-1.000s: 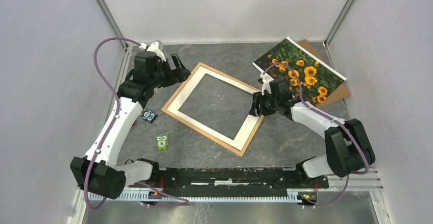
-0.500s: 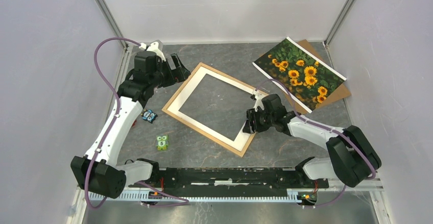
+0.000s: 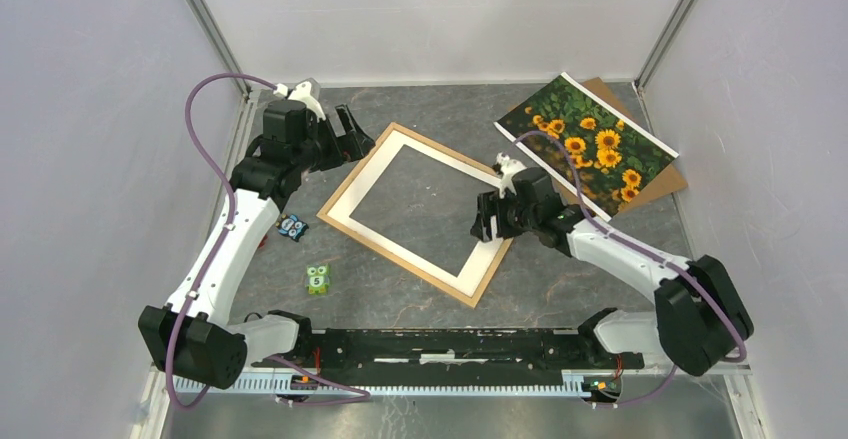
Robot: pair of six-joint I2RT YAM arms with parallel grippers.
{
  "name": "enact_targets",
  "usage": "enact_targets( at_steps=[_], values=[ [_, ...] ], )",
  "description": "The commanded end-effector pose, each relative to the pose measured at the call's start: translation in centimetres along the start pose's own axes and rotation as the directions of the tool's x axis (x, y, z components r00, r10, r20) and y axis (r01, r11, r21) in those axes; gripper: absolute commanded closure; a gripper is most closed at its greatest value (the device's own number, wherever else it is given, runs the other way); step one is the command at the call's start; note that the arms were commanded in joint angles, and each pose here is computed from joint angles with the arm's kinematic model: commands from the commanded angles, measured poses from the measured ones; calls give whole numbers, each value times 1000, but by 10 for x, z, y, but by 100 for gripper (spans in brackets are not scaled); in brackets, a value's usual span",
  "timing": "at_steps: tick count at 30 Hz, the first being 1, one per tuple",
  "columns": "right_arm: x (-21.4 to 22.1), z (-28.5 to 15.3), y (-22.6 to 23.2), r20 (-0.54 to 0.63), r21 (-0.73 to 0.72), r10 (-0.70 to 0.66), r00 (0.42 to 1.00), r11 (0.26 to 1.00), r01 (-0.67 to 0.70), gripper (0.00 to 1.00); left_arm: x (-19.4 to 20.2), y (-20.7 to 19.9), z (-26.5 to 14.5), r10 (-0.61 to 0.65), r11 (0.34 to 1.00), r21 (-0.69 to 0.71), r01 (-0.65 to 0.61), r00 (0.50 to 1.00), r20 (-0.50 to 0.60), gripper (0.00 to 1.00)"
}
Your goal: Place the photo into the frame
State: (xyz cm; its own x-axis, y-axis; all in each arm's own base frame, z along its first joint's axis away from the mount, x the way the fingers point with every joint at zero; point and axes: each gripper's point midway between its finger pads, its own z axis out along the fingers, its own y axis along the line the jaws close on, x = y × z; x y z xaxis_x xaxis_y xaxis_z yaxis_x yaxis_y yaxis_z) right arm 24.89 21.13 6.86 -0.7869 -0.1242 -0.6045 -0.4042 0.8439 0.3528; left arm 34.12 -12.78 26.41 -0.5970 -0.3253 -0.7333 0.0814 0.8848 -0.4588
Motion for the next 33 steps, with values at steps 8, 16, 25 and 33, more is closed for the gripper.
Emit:
enact_targets(
  at_steps=[8,16,25,33],
  values=[
    [-96,-36,-67,370,200,14,929,975,-94,13,-3,-37,-6,-31,989,148,28,999,12,0],
    [-97,8,-82,257,218,-36,966,976,-22,17,13,-63,-15,43,981,190,-48,999,30,0],
    [-78,35,-84,260,161,25,965,984,-69,20,23,-69,-14,67,979,192,-69,998,17,0],
    [-52,47,-99,213,206,44,976,974,-89,20,28,-72,-10,87,979,185,-84,996,-12,0]
  ],
)
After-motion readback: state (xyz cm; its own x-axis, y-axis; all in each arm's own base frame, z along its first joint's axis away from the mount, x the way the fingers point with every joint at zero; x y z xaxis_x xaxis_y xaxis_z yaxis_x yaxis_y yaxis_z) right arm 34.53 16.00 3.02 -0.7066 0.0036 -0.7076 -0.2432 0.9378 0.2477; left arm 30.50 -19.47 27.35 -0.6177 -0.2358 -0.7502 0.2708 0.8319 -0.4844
